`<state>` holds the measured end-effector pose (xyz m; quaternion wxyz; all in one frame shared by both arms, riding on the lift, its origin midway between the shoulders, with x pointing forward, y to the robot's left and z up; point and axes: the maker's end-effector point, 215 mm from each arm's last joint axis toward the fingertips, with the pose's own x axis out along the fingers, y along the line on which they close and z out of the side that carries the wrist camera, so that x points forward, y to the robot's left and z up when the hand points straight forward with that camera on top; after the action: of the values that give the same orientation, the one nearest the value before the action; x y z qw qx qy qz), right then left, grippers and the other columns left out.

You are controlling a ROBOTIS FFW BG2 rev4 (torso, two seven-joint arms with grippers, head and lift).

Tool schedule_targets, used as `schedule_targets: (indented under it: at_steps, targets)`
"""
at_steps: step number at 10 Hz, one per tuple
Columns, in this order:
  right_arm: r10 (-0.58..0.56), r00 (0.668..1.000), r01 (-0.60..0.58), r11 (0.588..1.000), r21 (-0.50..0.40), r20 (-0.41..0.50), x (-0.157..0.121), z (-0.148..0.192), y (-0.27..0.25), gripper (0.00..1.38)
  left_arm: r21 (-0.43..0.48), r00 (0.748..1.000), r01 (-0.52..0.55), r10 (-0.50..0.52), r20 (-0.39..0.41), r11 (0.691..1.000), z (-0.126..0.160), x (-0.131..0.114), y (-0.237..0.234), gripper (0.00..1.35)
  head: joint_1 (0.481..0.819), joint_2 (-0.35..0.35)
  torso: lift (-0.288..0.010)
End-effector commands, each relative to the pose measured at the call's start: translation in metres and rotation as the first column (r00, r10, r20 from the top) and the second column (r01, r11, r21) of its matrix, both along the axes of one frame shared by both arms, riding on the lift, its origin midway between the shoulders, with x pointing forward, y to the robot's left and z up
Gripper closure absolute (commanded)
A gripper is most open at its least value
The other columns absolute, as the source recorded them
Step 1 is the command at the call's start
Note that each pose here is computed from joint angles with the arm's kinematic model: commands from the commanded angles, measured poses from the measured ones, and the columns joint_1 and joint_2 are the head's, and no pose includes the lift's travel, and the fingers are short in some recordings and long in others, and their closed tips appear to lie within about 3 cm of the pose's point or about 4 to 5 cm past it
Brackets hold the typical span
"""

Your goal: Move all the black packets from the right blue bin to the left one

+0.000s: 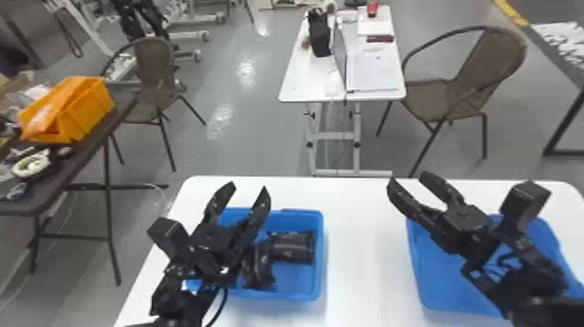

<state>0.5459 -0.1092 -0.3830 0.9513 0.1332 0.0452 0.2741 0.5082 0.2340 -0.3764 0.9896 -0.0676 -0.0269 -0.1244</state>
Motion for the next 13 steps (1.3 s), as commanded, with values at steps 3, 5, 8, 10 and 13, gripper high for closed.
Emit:
schedule_targets:
  at_steps: [3,5,8,10,13]
  targets:
    - [-0.165,0.986,0.161,0.969,-0.189,-0.008,-0.062,-0.023,-0.082,0.38,0.136,0.994,-0.110,0.107,0.029,0.985,0.009,-0.066,0.044,0.11,0.695,0.105,0.000]
    - [-0.188,0.980,0.168,0.959,-0.230,-0.068,-0.114,-0.048,-0.096,0.38,0.254,0.994,-0.096,0.108,-0.034,0.962,-0.012,-0.111,0.056,0.11,0.695,0.106,0.000]
    - [-0.241,0.965,0.211,0.948,-0.240,-0.100,-0.179,-0.070,-0.102,0.37,0.298,0.990,-0.096,0.123,-0.073,0.950,-0.022,-0.150,0.061,0.12,0.695,0.125,0.000]
    - [-0.330,0.940,0.309,0.932,-0.189,-0.089,-0.187,-0.075,-0.110,0.37,0.316,0.988,-0.123,0.145,-0.049,0.941,-0.015,-0.147,0.068,0.12,0.695,0.130,0.000]
    - [-0.320,0.943,0.300,0.936,-0.182,-0.087,-0.183,-0.075,-0.109,0.37,0.277,0.986,-0.143,0.160,-0.040,0.950,-0.013,-0.143,0.057,0.12,0.695,0.128,0.000]
